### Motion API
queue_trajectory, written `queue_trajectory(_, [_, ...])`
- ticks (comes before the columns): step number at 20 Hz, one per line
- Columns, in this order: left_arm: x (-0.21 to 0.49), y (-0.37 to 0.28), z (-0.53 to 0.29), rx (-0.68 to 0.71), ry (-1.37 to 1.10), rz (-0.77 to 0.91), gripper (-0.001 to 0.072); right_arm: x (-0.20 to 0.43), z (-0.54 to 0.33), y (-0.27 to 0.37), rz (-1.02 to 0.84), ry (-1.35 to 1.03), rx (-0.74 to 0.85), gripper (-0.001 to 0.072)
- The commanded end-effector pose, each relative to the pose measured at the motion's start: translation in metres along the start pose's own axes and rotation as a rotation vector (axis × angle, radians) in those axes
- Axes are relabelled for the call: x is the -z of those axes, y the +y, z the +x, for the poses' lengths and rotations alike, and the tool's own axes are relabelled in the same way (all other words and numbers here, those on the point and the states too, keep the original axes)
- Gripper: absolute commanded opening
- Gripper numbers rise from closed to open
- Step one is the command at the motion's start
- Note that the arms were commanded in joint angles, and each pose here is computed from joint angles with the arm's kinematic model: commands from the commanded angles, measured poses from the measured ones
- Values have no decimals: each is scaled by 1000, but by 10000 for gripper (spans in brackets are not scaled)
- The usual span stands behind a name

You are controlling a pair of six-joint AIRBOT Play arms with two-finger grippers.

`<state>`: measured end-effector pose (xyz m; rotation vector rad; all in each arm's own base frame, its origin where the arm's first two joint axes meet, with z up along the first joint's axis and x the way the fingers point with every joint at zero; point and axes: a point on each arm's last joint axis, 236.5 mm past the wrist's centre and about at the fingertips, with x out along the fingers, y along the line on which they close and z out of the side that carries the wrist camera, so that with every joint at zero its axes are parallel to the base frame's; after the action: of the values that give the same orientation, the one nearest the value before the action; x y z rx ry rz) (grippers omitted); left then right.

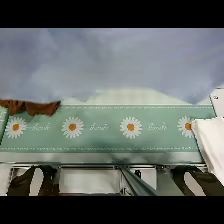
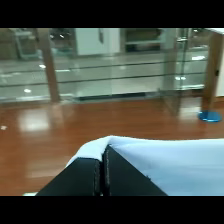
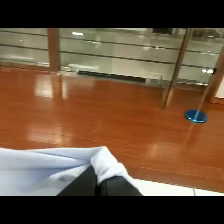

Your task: Fold the shirts.

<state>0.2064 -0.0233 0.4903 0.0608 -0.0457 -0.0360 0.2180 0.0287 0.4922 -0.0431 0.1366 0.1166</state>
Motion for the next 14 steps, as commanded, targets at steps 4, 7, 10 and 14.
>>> queue_trajectory(4, [39,14,-31,-50,130,62,19,85,-10,-1,51,260,21,24])
queue_trajectory(7, [108,18,11,-26,315,-4,19,144,28,2,103,435,-28,24])
queue_trajectory(10, [202,17,65,13,519,-108,19,203,79,4,174,538,-68,24])
queue_trajectory(14, [301,3,134,81,694,-285,19,278,163,-15,227,679,-56,24])
